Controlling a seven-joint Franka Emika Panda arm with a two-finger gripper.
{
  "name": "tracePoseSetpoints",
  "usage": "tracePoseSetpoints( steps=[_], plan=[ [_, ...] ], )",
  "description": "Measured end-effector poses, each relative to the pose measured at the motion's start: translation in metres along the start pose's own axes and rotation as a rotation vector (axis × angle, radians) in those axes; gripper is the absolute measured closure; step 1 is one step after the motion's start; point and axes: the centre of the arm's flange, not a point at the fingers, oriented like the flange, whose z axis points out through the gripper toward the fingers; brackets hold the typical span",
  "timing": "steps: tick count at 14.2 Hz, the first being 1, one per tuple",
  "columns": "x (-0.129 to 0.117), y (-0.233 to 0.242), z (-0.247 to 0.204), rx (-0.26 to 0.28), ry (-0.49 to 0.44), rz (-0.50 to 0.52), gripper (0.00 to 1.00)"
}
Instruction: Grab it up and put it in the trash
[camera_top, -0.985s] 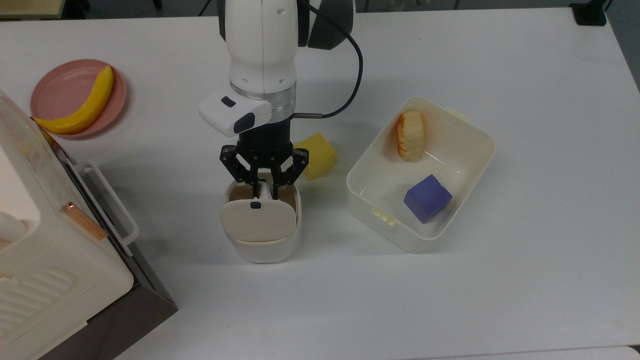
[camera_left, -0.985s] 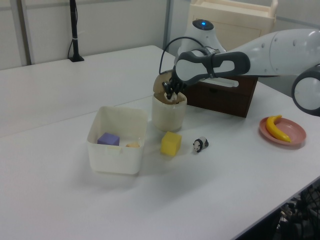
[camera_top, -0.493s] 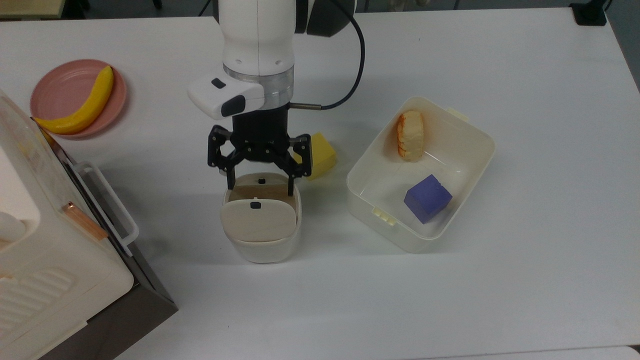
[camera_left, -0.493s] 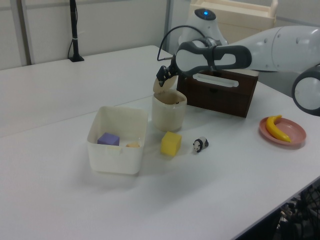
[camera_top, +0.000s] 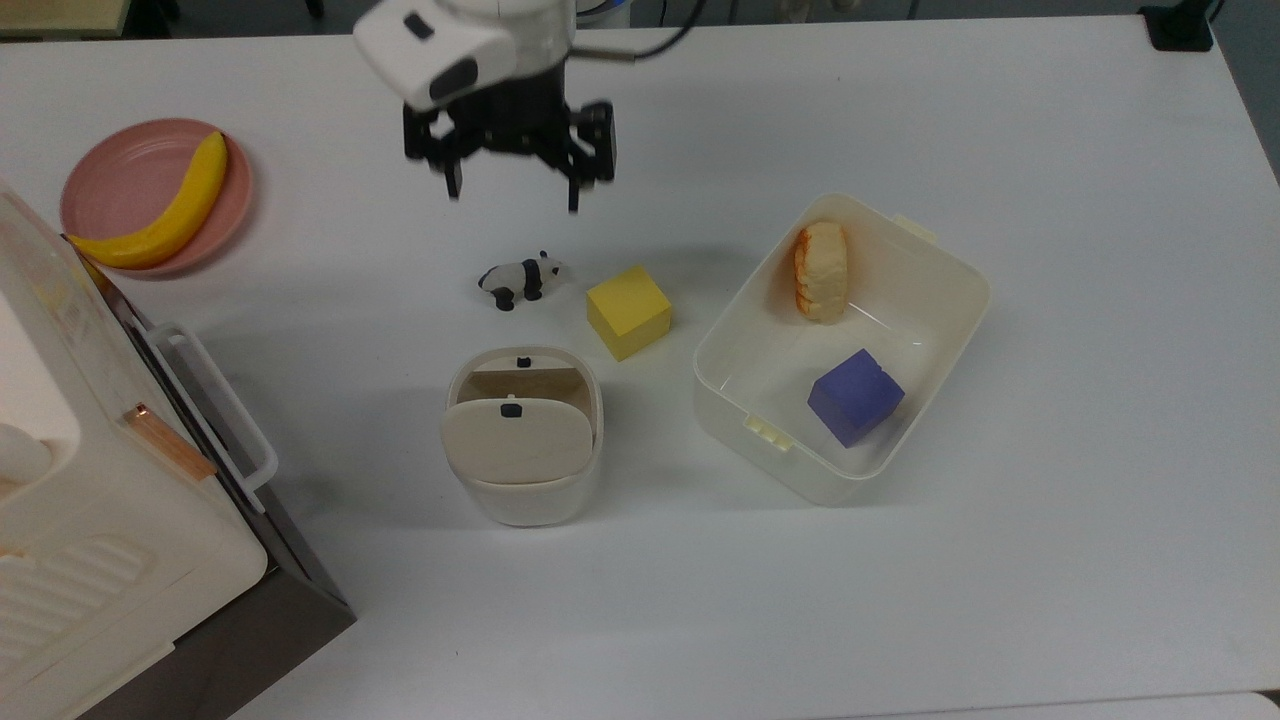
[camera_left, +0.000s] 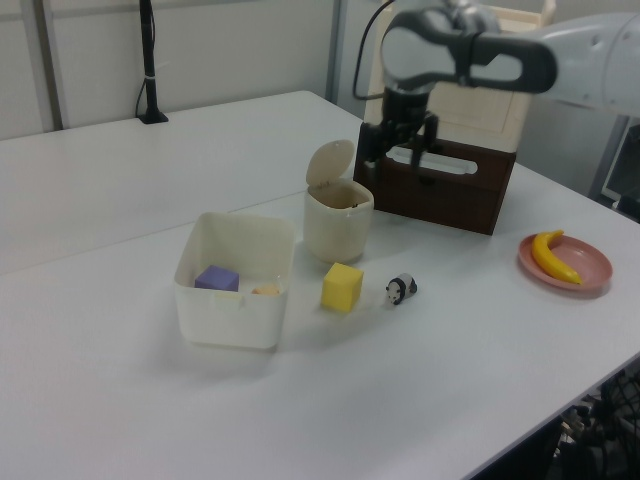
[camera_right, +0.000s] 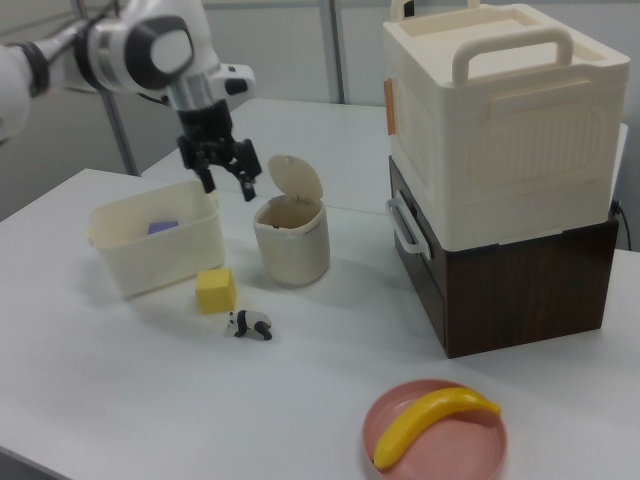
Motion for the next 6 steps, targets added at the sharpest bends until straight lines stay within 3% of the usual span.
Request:
tracePoseSetpoints(
  steps=[3, 6],
  plan=[
    [-0.028, 0.005, -0.026, -0.005, -0.054, -0.013, 0.0],
    [-0.034, 0.005, -0.021, -0.007, -0.071, -0.016, 0.0]
  ],
)
